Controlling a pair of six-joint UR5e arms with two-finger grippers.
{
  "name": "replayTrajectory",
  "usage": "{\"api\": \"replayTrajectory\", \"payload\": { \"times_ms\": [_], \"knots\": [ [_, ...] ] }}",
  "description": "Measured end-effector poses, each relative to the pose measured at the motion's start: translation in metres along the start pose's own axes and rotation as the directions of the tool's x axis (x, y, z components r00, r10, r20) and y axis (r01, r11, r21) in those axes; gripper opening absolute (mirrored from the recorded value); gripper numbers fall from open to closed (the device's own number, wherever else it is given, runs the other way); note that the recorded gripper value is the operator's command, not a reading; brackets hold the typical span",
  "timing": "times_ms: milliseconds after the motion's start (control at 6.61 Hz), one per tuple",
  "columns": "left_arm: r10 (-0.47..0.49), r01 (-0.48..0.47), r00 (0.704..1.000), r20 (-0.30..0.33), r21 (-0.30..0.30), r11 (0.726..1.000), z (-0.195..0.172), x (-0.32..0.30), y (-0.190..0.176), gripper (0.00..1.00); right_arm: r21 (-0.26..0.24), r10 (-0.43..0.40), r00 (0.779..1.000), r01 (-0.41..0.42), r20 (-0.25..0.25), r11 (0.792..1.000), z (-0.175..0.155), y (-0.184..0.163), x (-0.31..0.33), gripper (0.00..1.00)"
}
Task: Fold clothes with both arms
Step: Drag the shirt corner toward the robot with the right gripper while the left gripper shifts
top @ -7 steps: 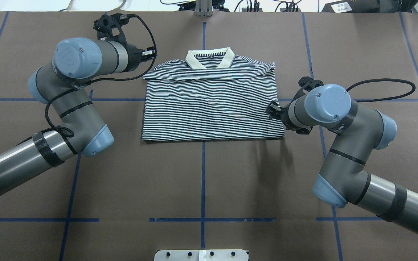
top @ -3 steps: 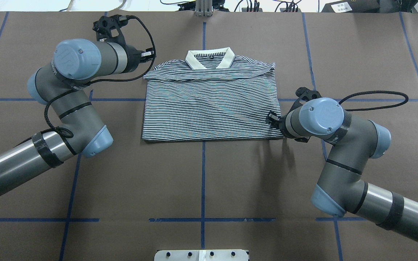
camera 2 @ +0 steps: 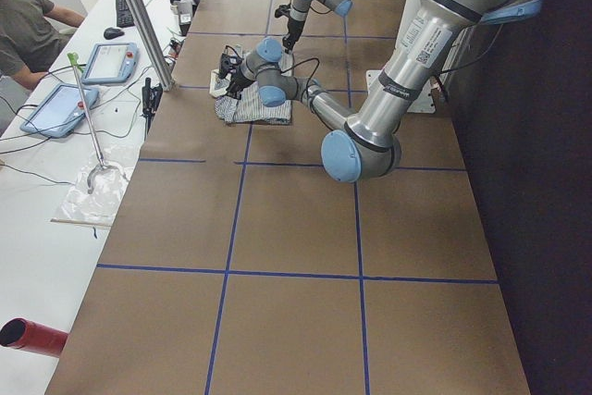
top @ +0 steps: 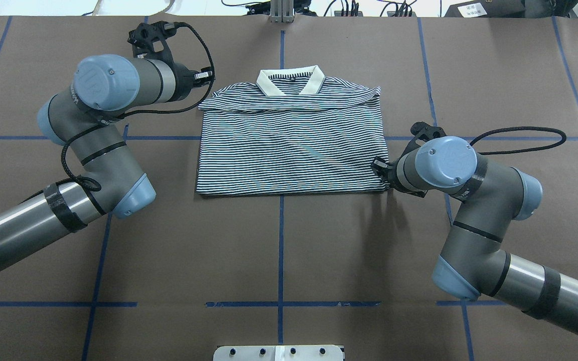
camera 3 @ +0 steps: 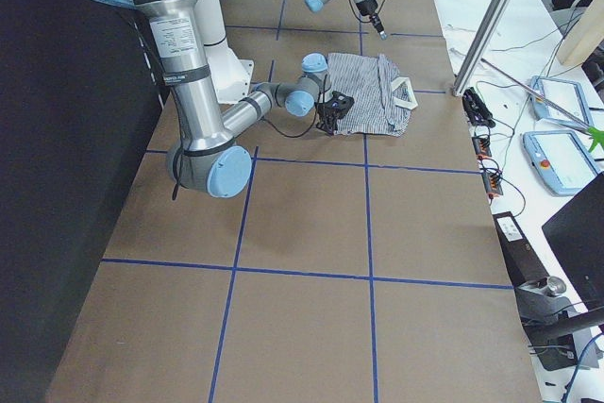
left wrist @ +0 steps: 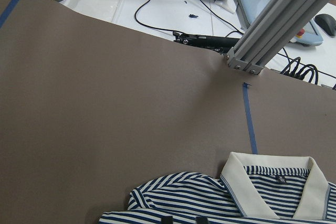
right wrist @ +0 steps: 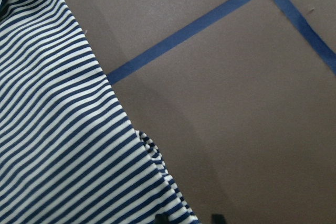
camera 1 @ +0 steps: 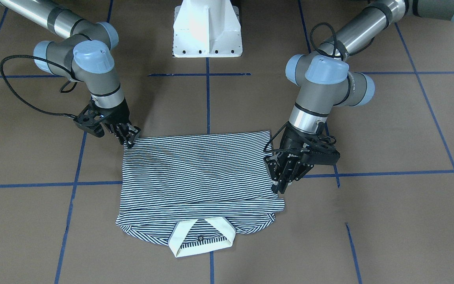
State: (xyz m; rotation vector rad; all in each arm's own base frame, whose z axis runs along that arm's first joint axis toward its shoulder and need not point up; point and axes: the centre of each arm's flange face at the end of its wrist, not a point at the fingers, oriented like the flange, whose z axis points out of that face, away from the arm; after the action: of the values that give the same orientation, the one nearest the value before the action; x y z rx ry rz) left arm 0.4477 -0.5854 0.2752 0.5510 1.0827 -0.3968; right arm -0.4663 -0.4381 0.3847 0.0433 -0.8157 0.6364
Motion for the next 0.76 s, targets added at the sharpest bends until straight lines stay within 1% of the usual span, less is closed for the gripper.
{"api": "replayTrajectory", "payload": {
  "times_ms": [151,302,454,605,756],
  "knots": [
    [0.000,0.000,1.000,0.001,0.000,1.000,0.000,-0.001,0.000,0.27,-0.002,-0.001,1.000,0.001,0.003,1.000,-0.004,0.001,0.005,0.00],
    [0.000,0.000,1.000,0.000,0.000,1.000,0.000,0.000,0.000,0.27,-0.015,0.003,1.000,-0.003,0.013,1.000,-0.015,0.008,0.014,0.00],
    [0.000,0.000,1.000,-0.001,0.000,1.000,0.000,0.001,0.000,0.27,-0.043,0.012,1.000,-0.011,0.024,0.999,-0.030,0.027,0.029,0.00],
    [-0.006,0.006,1.000,-0.005,0.001,1.000,-0.001,0.003,0.000,0.27,-0.089,0.013,0.999,-0.010,0.032,0.996,-0.054,0.056,0.055,0.00],
    [-0.018,0.018,1.000,-0.017,0.003,1.000,-0.006,0.007,-0.001,0.28,-0.149,0.000,0.999,0.006,0.034,0.989,-0.084,0.089,0.085,0.00]
  ]
}}
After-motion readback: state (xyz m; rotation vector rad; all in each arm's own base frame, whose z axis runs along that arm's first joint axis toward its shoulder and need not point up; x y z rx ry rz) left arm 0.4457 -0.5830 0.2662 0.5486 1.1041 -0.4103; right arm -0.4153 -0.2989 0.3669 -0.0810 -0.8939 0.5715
